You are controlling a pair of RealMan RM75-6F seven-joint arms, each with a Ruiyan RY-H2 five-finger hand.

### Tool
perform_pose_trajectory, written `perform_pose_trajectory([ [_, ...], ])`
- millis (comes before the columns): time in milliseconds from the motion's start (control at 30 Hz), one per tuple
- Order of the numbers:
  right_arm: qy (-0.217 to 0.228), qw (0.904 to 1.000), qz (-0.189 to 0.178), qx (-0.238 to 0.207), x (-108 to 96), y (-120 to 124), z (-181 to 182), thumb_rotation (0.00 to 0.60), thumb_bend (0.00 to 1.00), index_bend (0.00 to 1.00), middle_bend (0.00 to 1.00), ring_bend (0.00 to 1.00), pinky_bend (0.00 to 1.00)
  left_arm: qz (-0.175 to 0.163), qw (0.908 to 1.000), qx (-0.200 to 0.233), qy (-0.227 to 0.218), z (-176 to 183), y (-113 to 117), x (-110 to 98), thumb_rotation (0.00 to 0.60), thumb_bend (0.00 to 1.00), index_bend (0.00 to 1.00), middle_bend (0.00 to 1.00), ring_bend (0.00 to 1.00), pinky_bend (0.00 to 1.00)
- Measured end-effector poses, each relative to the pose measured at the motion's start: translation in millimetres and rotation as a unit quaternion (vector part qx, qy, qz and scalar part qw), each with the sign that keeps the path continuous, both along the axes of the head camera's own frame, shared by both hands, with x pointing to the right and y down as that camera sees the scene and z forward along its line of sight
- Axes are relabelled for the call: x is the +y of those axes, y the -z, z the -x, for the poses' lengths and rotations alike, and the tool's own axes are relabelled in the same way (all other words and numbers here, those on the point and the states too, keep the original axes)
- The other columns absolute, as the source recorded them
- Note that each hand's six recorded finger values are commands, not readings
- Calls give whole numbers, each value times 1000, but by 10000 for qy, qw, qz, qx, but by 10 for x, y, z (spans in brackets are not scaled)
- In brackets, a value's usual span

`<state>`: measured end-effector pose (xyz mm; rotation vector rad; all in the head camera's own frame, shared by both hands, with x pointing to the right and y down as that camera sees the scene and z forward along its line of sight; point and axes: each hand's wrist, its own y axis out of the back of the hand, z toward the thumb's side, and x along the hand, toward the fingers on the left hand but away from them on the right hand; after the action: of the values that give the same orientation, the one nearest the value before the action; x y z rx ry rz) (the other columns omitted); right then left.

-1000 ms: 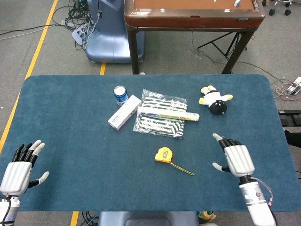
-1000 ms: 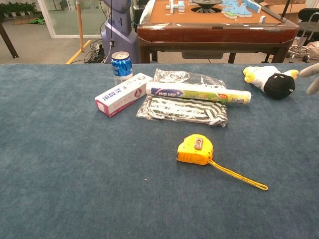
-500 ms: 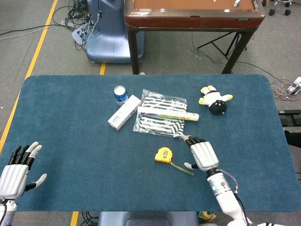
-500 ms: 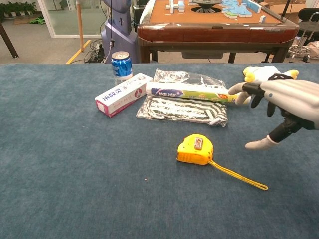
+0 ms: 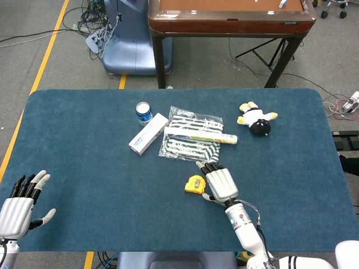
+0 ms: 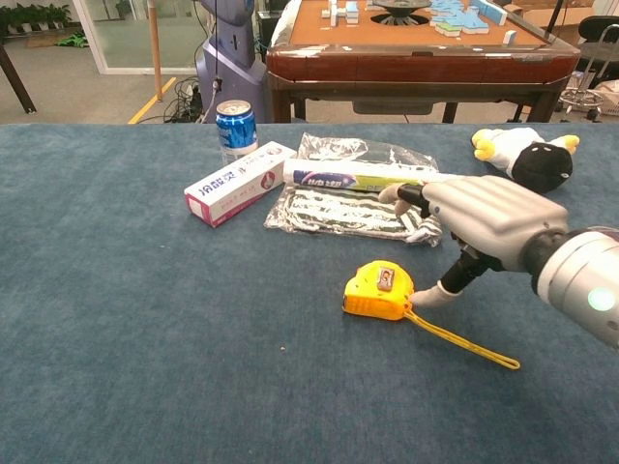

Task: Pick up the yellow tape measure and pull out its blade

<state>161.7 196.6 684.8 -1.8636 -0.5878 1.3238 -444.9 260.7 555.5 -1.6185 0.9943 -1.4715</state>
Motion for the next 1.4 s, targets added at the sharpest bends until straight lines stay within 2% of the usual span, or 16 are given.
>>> perform_pose_trajectory([
  [500, 160, 9996, 202, 143, 45, -297, 296, 600, 0, 48, 201, 227, 376, 34, 10000, -17, 62, 70, 12, 34, 600, 193, 111, 86, 74, 5],
  [767, 49, 9994, 119, 331, -71, -419, 293, 600, 0, 48, 201, 228, 375, 26, 10000, -28, 91, 94, 28, 49, 600, 193, 111, 86, 74, 5],
  [933, 9, 9990, 82, 438, -147, -424, 234, 600, 0, 48, 223, 230, 376, 36, 9999, -28, 101, 95, 25, 61, 600, 193, 111, 86, 74, 5],
  [1167, 54, 9985, 251, 476, -171, -386, 152, 600, 0, 67, 269, 247, 375, 34, 9999, -18, 97, 82, 27, 67, 600, 193, 111, 86, 74, 5],
  [1400, 173, 9977, 455, 463, -174, -366, 104, 600, 70, 119, 282, 247, 375, 41, 9999, -18, 104, 70, 34, 81, 600, 192, 111, 86, 74, 5],
])
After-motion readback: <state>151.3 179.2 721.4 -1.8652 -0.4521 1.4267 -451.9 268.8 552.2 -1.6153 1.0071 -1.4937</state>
